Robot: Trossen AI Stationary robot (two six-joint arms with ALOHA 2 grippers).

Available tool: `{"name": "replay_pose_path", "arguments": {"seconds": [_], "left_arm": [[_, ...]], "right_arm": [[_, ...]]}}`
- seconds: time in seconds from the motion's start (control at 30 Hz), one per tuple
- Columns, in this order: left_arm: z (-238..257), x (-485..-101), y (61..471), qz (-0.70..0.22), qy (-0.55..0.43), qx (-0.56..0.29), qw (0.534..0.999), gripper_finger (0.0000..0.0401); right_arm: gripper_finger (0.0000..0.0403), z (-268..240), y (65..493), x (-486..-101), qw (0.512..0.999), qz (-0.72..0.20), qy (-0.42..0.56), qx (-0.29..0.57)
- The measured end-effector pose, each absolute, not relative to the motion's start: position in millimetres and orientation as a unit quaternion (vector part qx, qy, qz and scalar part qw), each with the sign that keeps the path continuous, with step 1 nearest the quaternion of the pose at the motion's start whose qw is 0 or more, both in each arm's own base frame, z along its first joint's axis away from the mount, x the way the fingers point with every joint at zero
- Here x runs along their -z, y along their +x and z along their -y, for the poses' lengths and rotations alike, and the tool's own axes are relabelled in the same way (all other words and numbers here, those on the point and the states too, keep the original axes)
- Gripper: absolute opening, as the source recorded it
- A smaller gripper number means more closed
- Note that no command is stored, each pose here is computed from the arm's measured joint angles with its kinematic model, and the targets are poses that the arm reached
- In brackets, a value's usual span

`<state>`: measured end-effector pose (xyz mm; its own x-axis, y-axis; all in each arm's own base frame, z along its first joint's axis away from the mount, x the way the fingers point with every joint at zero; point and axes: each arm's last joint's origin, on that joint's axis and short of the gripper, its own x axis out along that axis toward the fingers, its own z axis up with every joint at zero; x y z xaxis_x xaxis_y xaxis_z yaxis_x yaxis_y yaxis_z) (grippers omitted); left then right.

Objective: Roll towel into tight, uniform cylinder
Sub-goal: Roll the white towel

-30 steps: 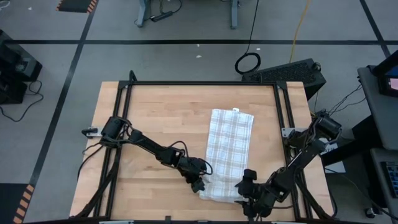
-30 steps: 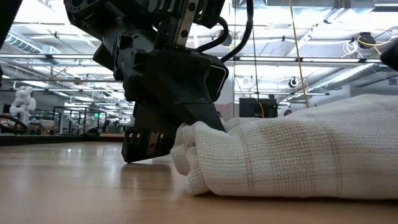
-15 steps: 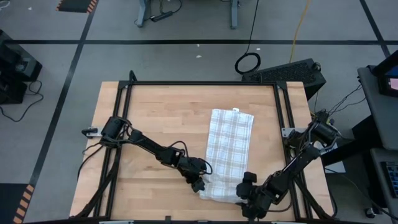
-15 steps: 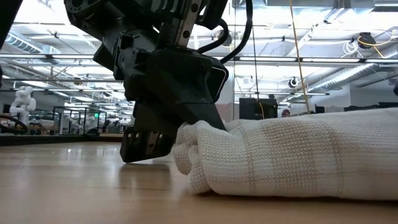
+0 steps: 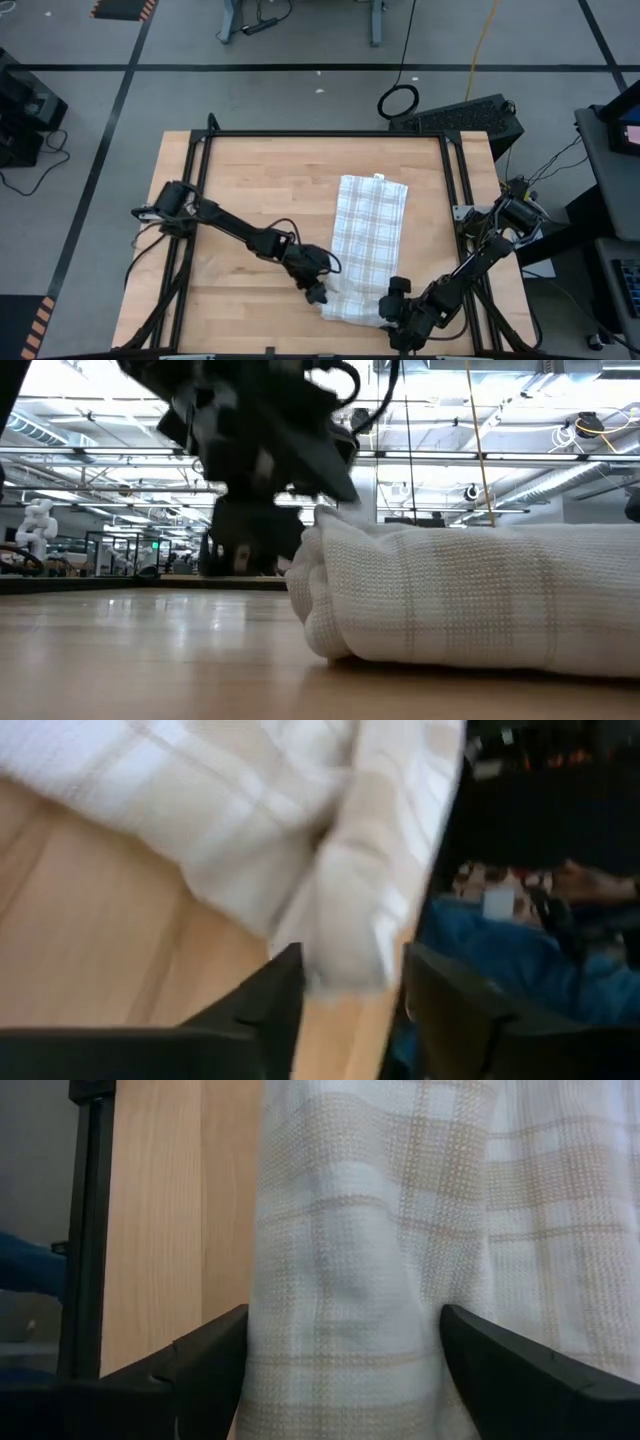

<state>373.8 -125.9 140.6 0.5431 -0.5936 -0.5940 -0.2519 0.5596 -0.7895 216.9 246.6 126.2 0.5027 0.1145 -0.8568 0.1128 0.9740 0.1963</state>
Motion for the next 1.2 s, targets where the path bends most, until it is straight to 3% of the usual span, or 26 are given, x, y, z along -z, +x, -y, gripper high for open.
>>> {"name": "replay_pose_path", "arguments": {"seconds": [0.17, 0.33, 0.53, 0.67, 0.93, 1.2], "left_arm": [[117.3, -174.0, 359.2, -0.481, -0.421, 0.154, 0.754, 0.0232], [145.6, -227.1, 346.8, -0.361, -0.296, 0.206, 0.860, 0.0244], [203.6, -238.2, 330.8, -0.260, -0.061, 0.128, 0.955, 0.0244], [211.2, -217.8, 331.0, -0.302, -0.047, 0.085, 0.948, 0.0257], [222.9, -181.5, 346.4, -0.299, -0.002, 0.108, 0.948, 0.0316], [223.8, -145.0, 353.4, -0.329, 0.020, 0.086, 0.940, 0.0325]], "right_arm": [[0.0311, -246.2, 217.2, -126.0, 0.859, -0.499, 0.116, 0.002], [0.0311, -245.2, 218.0, -125.7, 0.858, -0.501, 0.116, 0.002], [0.0311, -242.0, 221.6, -125.4, 0.856, -0.502, 0.121, 0.006], [0.0311, -240.1, 224.6, -125.5, 0.858, -0.500, 0.121, 0.006], [0.0311, -237.0, 227.8, -125.0, 0.858, -0.498, 0.123, 0.012], [0.0311, -234.1, 231.1, -125.2, 0.858, -0.497, 0.127, 0.017]]}}
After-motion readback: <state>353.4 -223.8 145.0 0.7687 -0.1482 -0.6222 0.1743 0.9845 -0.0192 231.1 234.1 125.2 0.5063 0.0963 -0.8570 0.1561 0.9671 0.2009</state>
